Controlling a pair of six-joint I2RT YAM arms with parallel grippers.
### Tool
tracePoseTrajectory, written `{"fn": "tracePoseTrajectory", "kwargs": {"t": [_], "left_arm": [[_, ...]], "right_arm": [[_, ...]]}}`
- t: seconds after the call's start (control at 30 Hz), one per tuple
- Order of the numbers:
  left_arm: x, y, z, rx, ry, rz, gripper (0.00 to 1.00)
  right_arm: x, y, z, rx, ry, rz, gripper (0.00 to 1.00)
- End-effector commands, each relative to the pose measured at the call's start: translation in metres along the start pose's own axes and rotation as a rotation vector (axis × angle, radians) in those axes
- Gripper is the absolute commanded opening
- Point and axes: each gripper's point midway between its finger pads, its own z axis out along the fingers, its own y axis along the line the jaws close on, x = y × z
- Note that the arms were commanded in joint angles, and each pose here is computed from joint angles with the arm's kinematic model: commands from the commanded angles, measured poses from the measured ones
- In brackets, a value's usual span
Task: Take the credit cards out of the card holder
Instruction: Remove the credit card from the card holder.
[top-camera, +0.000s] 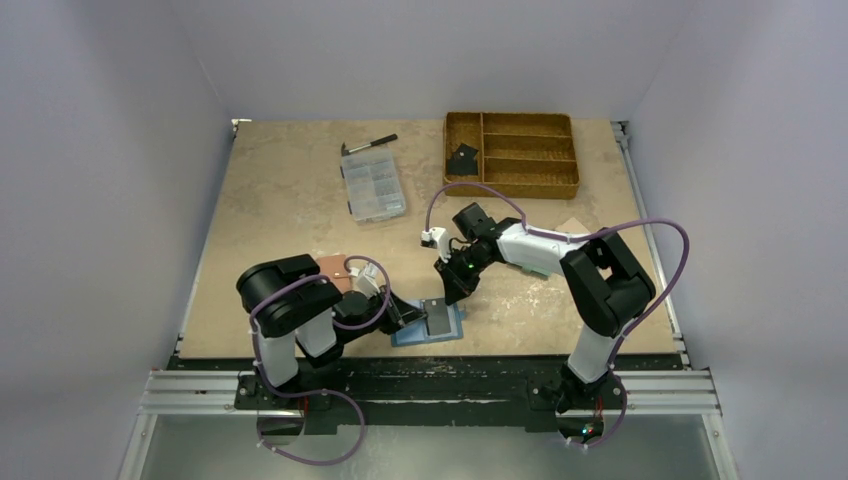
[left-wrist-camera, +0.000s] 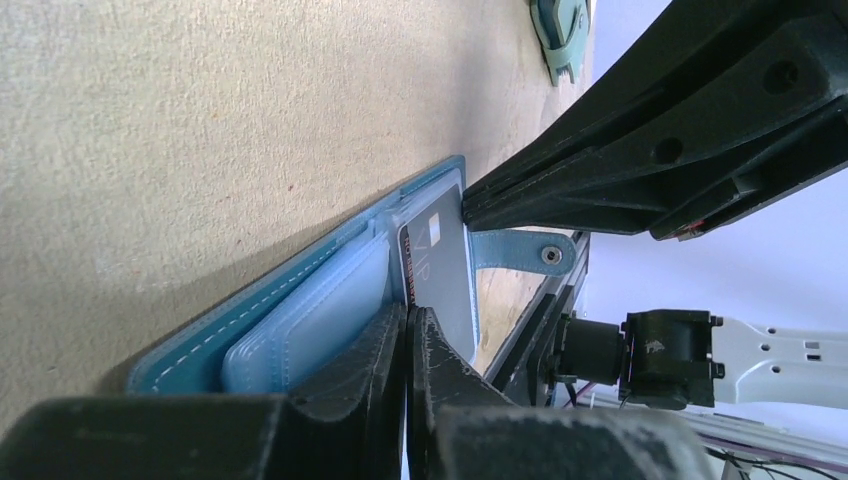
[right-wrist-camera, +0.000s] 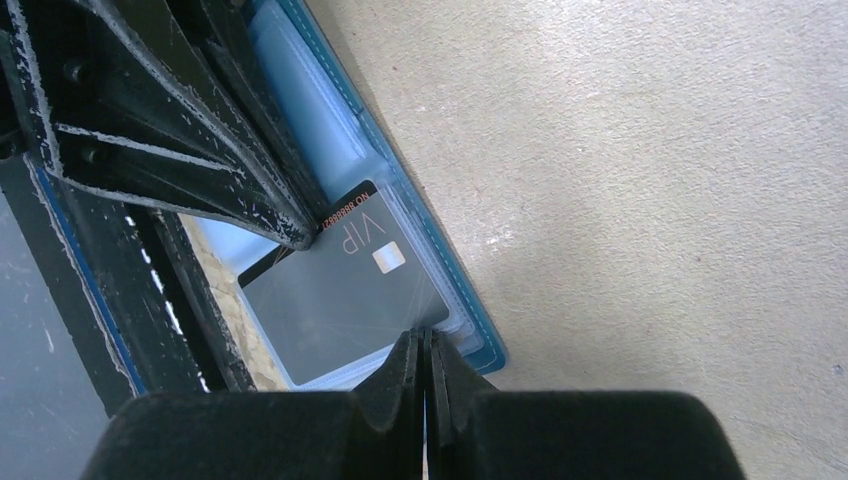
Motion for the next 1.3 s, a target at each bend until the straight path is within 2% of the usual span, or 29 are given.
{"fn": "tracePoseTrajectory", "kwargs": {"t": [0.0,0.23,0.5,1.27], "left_arm": [[0.015,0.029,0.001,-0.106,0.057,0.013,0.0],[0.009,0.057,-0.016,-0.255,0.031,0.101,0.0],[0.002,0.061,-0.025,-0.348,0.048,0.19,0.0],[-0.001,0.043,-0.039,-0.279,0.036,0.071,0.0]], "right_arm": [[0.005,0.001,0.01,0.013,0.029,-0.027,0.04],[0.003,-0.009,0.01,0.073,0.025,-0.02,0.04],[0.003,-0.018,0.007,0.126,0.029,-0.021,0.04],[0.006,-0.021,0.004,0.151,0.042,-0.017,0.04]]}}
